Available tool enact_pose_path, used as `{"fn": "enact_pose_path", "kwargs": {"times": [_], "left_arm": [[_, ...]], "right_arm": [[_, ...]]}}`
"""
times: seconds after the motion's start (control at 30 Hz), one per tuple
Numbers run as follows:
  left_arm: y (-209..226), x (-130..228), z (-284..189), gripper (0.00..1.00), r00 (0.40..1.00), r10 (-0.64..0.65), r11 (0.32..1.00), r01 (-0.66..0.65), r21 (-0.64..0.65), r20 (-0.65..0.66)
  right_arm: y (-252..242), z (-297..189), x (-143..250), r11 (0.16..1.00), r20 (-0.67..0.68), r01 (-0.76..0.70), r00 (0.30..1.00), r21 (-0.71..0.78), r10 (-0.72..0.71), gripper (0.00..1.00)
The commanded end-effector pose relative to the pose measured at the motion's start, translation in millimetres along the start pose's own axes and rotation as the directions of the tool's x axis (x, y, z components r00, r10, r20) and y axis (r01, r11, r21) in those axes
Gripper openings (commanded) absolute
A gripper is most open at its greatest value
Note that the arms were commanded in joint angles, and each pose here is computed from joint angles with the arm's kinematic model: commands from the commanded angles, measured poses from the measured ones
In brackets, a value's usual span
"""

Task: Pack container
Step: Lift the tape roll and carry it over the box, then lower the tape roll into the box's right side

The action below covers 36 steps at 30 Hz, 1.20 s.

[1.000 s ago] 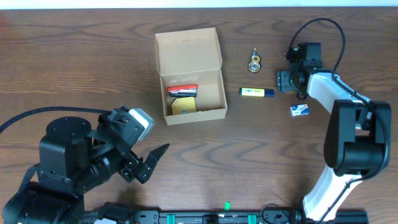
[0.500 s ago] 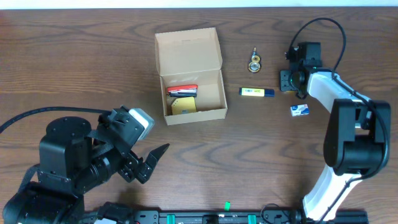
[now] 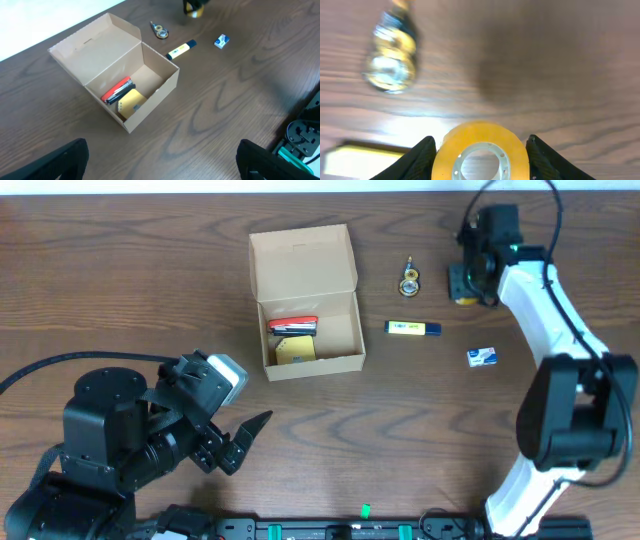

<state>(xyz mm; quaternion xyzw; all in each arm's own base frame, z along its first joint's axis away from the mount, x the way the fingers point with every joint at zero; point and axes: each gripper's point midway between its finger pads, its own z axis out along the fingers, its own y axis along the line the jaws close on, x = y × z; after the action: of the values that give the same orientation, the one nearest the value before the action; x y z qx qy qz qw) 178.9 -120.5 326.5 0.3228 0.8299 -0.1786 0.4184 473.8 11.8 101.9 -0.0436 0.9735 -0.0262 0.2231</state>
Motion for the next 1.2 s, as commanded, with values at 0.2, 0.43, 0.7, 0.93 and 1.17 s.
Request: {"fn": "enact_pose_path", "kwargs": {"times": [0.2,0.43,0.7,0.93,1.17], "left_arm": [[-2.4,-5.9,-4.5,0.95,1.0,0.012,1.0,-0.013,0.008,0.021],[-2.4,-5.9,-4.5,0.95,1.0,0.012,1.0,-0.012,0.007,0.021],[-2.4,-5.9,-4.5,0.95,1.0,0.012,1.0,-0.012,0.007,0.021],[-2.4,-5.9,-4.5,0.95,1.0,0.012,1.0,-0.013,0.008,0.021],[-2.4,-5.9,-4.5,0.95,1.0,0.012,1.0,-0.012,0.007,0.021]], "right_arm": [[110.0,-112.1,-36.4,0.972,0.231,0.198,0.959,-0.129,-0.165,0.01],[186.3,-127.3,-7.4,0.936,0.208,0.279,0.95,-0.217,-0.235,0.01],[233.3,-137.2,11.3,0.916,0.202,0.294,0.949,-0.273,-0.244,0.01],[244.6,-138.0,13.4,0.921,0.214,0.289,0.948,-0.262,-0.236,0.01],[246.1,-127.5,15.1,0.931,0.196,0.274,0.953,-0.242,-0.23,0.01]]}}
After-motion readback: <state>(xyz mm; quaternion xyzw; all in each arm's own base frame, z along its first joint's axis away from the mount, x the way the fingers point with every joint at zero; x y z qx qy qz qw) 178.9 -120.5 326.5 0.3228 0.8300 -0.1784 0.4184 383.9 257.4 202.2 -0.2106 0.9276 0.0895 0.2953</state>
